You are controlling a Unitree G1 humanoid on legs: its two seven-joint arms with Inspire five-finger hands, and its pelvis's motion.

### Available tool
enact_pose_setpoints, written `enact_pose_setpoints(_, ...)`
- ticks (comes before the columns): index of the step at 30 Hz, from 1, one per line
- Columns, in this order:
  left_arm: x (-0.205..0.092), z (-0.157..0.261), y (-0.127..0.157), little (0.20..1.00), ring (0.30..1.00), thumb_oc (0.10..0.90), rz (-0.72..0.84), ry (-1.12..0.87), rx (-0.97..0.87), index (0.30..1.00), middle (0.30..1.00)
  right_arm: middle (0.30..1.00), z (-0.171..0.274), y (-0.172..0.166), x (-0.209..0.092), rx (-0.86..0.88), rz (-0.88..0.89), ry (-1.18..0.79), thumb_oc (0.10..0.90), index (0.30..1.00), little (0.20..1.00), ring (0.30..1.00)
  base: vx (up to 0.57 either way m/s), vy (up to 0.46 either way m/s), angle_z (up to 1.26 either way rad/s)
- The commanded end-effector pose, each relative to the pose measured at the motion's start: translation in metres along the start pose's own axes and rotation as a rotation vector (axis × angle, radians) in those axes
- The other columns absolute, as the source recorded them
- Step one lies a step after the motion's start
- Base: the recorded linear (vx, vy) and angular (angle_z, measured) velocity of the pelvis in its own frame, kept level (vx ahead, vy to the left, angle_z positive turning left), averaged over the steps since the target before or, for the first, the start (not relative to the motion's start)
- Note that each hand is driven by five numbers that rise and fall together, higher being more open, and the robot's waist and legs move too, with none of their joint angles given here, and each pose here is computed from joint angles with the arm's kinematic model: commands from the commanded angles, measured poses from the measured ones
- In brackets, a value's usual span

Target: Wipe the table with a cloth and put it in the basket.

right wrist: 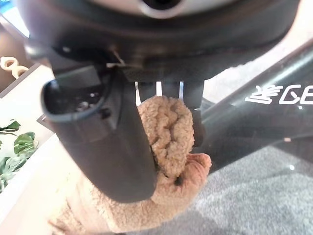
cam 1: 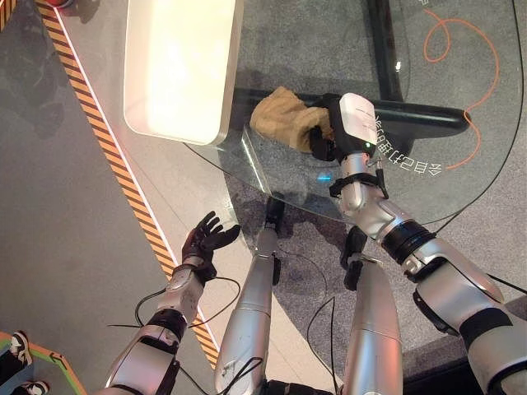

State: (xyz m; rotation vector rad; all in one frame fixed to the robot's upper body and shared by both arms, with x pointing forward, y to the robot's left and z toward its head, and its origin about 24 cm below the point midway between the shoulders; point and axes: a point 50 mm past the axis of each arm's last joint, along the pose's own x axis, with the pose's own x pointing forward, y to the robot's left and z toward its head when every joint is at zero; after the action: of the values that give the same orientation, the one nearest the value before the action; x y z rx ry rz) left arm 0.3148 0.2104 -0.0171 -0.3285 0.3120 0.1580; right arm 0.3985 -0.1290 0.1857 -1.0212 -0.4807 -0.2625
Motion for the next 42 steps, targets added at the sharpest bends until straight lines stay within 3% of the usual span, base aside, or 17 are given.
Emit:
enact_pose_setpoints(1,-0.001,0.01,0.02,0.9,0.9,0.8,0.055,-0.032,0.014,0.9,0.9,0.3,-0.059,-0.116,0.036,-0.11,-0.464,0.235,0.1,0.3,0.2,0.3,0.0,0.0,0.0)
enact_pose_setpoints(21,0.001,0.033,0.041,0.9,0.9,0.8,0.097,-0.057,0.02,0.9,0.9,0.3,-0.144,-0.17,-0.003,-0.156,-0.711,0.613,0.1,0.3,0.2,0.3,0.0,-0.007,0.01)
enact_pose_setpoints(42,0.003,0.056,0.062,0.9,0.9,0.8,0.139,-0.075,0.027,0.9,0.9,0.3,-0.183,-0.179,-0.038,-0.065,-0.798,0.888,0.1,0.3,0.2,0.3,0.0,-0.003,-0.02)
